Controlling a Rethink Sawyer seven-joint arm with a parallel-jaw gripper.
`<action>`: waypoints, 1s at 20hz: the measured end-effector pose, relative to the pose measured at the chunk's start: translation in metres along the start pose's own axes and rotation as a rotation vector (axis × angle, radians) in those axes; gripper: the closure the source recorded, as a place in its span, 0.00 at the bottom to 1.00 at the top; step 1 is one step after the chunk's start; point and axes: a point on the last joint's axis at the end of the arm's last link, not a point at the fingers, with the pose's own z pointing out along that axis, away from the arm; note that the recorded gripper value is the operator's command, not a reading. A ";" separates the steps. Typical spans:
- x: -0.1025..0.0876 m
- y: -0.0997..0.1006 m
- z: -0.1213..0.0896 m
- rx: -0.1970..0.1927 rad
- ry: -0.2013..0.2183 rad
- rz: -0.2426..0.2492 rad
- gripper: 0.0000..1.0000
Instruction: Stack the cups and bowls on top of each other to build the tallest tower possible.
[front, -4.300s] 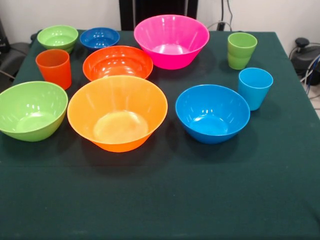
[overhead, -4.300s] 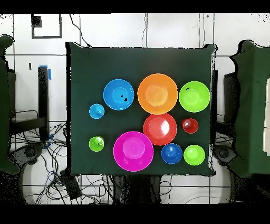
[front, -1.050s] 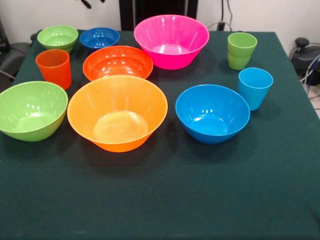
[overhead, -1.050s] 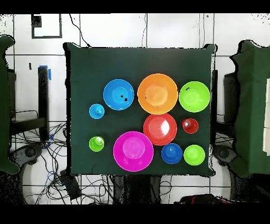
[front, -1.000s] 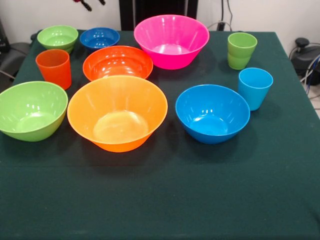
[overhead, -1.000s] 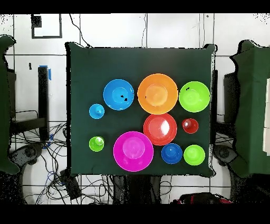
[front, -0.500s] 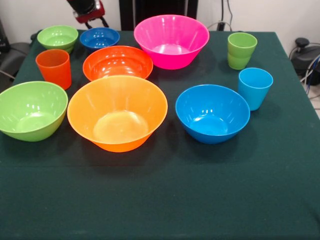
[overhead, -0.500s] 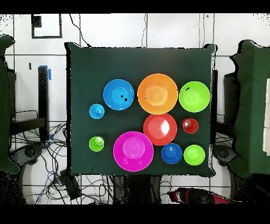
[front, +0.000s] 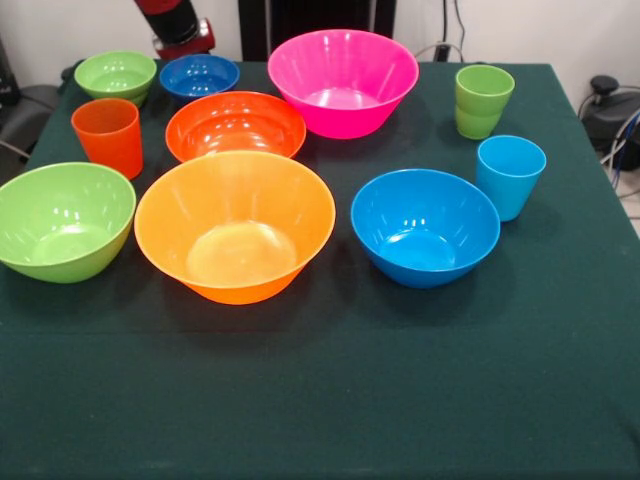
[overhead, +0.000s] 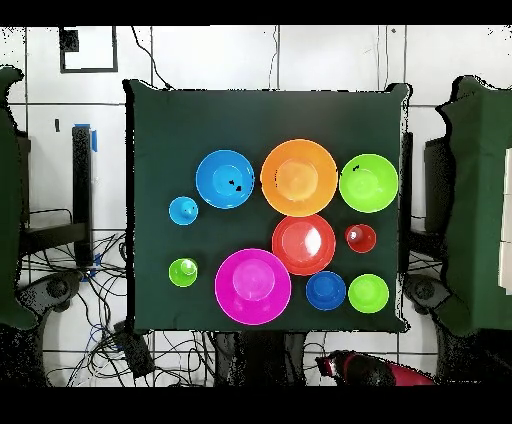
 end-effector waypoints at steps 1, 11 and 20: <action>-0.002 0.000 0.000 0.022 -0.004 -0.001 0.00; 0.011 -0.004 -0.005 0.077 0.005 0.048 0.00; 0.032 -0.016 -0.031 0.124 0.054 0.060 0.00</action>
